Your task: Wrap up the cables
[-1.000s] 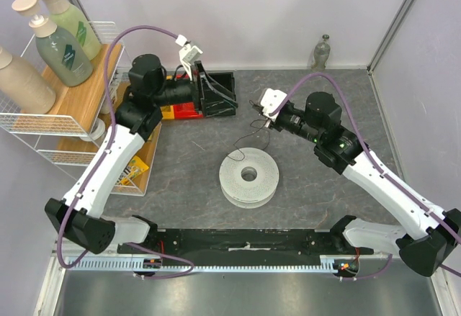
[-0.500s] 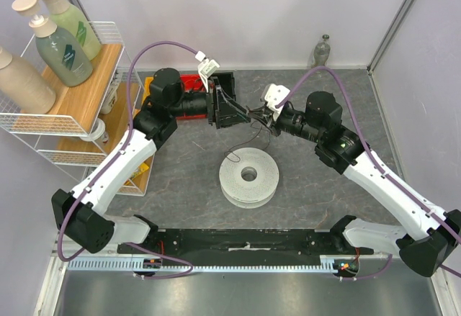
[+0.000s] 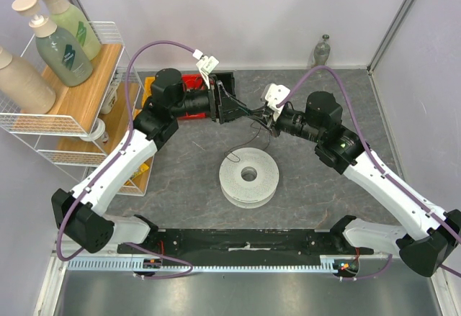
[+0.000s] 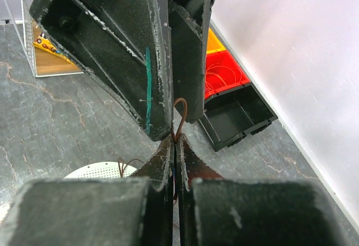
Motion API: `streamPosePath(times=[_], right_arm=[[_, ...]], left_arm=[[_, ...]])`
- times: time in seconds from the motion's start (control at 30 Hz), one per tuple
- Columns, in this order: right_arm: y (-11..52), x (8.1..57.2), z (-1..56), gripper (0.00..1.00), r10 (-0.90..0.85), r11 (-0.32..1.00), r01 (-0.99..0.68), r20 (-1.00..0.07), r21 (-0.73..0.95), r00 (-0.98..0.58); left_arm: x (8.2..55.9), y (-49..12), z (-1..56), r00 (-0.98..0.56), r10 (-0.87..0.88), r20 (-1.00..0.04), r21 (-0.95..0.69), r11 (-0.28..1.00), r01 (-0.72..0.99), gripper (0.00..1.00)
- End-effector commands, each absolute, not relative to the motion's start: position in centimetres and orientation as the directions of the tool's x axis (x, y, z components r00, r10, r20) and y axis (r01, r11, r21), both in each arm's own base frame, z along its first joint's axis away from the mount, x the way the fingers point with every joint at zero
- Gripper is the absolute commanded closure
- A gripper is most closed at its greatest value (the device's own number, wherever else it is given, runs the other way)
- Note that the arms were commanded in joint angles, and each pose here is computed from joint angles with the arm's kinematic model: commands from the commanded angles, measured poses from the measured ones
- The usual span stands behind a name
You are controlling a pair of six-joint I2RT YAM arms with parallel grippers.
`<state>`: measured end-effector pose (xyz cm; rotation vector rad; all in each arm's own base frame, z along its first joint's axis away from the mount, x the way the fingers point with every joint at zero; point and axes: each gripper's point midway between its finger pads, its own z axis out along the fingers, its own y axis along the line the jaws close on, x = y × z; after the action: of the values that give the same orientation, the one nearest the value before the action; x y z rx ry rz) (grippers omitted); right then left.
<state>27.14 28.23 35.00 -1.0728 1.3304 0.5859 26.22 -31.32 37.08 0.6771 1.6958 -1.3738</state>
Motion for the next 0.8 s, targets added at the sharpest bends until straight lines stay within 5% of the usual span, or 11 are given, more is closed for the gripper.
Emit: streamPosePath(times=[0.0, 0.37, 0.77], right_arm=[[28.49, 26.85, 38.60, 1.00, -0.154, 0.441, -0.844, -0.952, -0.304, 0.263], [28.66, 27.12, 38.57, 1.00, -0.162, 0.440, -0.842, -0.950, -0.313, 0.268], [28.45, 27.15, 38.68, 1.00, -0.167, 0.448, -0.833, -0.946, -0.325, 0.279]], left_arm=[[25.92, -31.73, 39.70, -0.468, -0.128, -0.874, -0.485, 0.228, 0.844, 0.46], [25.52, -32.29, 39.57, -0.472, -0.112, -0.875, -0.485, 0.209, 0.849, 0.61], [25.79, -32.40, 39.09, -0.497, -0.111, -0.861, -0.509, 0.219, 0.832, 0.94]])
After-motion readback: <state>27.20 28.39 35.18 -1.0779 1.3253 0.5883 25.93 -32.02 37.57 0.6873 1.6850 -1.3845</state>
